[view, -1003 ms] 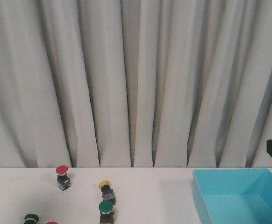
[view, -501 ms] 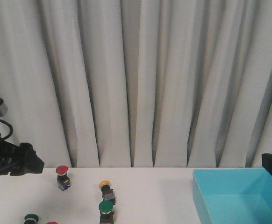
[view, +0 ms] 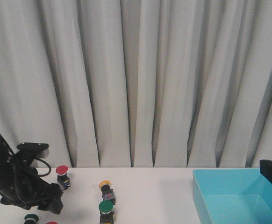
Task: Pick red and yellow buttons and place in box
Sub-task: 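Lower the left gripper over the red-capped button and close on it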
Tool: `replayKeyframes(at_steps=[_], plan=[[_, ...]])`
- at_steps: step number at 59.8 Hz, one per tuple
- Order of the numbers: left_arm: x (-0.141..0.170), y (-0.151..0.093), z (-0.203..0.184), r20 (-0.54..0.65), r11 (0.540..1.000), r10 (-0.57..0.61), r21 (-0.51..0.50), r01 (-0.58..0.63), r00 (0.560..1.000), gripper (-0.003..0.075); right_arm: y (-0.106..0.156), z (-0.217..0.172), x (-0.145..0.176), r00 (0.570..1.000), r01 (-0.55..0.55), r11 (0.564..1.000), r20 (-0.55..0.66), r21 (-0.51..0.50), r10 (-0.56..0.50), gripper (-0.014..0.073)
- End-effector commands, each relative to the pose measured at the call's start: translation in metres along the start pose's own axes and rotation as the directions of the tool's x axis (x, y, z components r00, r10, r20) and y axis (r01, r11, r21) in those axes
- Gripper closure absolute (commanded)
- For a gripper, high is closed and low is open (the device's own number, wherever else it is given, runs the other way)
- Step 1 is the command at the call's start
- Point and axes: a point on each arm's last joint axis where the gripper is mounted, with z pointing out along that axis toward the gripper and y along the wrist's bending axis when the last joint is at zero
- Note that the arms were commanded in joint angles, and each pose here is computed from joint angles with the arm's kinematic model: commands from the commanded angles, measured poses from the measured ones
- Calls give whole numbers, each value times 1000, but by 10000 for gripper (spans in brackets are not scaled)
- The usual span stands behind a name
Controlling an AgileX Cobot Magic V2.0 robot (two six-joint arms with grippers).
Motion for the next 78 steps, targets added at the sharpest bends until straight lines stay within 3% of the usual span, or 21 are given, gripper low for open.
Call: replayKeyframes(at_steps=[1, 17, 78], plan=[[-12, -9, -11, 88, 1000, 30, -10, -29, 996, 134, -1, -6, -16, 995, 7, 1000, 95, 9, -8, 6], [-12, -1, 12, 22, 995, 26, -93, -24, 999, 134, -1, -6, -15, 996, 14, 1000, 85, 8, -14, 6], [-7, 11, 72, -112, 997, 0, -76, -8, 994, 134, 0, -6, -14, 997, 12, 1000, 78, 5, -12, 6]])
